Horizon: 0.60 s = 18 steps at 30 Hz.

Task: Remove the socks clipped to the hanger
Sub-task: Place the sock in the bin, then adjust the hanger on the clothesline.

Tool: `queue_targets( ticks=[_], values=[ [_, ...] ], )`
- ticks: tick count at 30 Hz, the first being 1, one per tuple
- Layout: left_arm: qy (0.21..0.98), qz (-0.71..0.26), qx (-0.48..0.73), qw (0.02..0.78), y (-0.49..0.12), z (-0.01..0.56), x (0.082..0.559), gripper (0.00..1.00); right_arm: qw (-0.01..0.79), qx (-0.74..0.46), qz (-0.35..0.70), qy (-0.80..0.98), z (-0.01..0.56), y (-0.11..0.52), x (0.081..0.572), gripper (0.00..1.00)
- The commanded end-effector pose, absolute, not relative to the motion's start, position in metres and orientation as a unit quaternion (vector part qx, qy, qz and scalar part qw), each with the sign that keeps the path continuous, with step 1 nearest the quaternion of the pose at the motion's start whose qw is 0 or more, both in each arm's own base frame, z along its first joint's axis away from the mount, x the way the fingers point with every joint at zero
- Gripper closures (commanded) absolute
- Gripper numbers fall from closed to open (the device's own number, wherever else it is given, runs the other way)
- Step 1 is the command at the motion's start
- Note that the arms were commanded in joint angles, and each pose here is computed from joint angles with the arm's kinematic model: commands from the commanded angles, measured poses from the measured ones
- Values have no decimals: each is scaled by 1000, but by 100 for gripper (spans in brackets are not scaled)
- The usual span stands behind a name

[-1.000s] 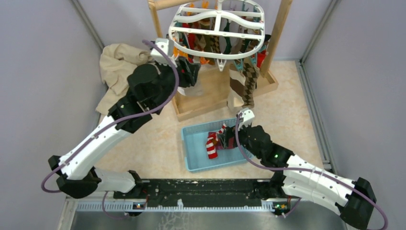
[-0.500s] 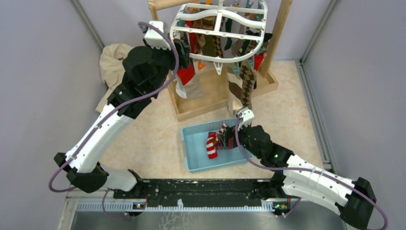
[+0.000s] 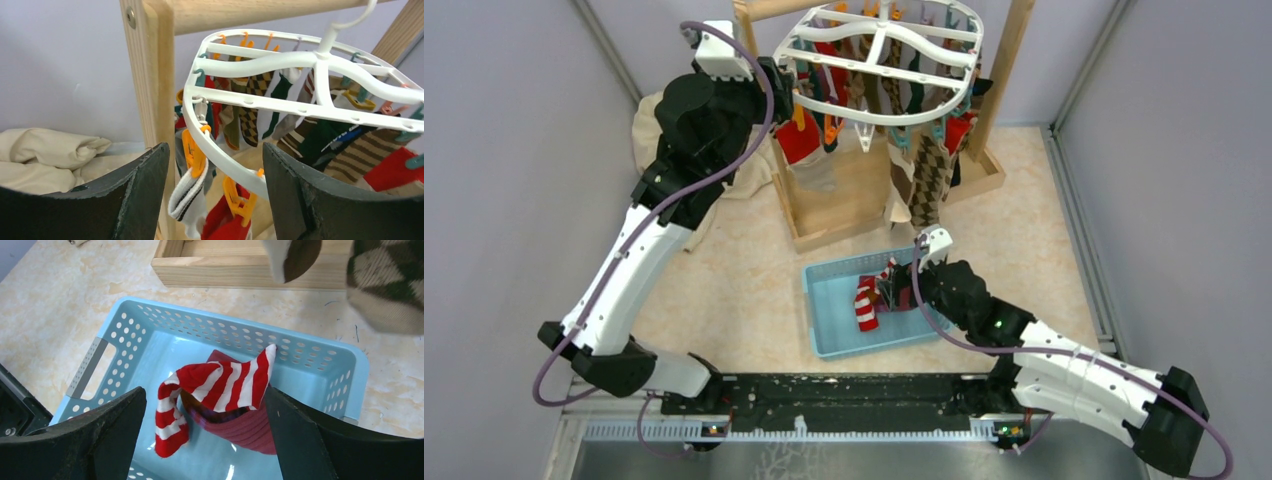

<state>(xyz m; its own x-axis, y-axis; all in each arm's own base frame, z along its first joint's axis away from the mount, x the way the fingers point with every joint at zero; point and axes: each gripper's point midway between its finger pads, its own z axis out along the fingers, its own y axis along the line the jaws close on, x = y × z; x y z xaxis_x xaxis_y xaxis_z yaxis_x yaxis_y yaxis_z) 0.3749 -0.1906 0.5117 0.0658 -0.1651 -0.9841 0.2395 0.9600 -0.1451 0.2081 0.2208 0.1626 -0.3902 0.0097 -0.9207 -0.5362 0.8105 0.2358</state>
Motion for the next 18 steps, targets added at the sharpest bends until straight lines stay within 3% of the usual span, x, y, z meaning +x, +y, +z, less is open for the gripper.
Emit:
queue_targets(
  ticks=[1, 10, 18],
  values=[
    [671, -129, 38, 729, -187, 513, 385, 25, 554, -160, 290, 764, 195, 232, 212, 12],
    [686, -140, 60, 711, -198, 510, 413, 25, 551, -163, 289, 765, 193, 234, 212, 12],
    [701, -186, 80, 684, -218, 493, 409, 29, 552, -166, 289, 765, 195, 236, 213, 12]
  ],
)
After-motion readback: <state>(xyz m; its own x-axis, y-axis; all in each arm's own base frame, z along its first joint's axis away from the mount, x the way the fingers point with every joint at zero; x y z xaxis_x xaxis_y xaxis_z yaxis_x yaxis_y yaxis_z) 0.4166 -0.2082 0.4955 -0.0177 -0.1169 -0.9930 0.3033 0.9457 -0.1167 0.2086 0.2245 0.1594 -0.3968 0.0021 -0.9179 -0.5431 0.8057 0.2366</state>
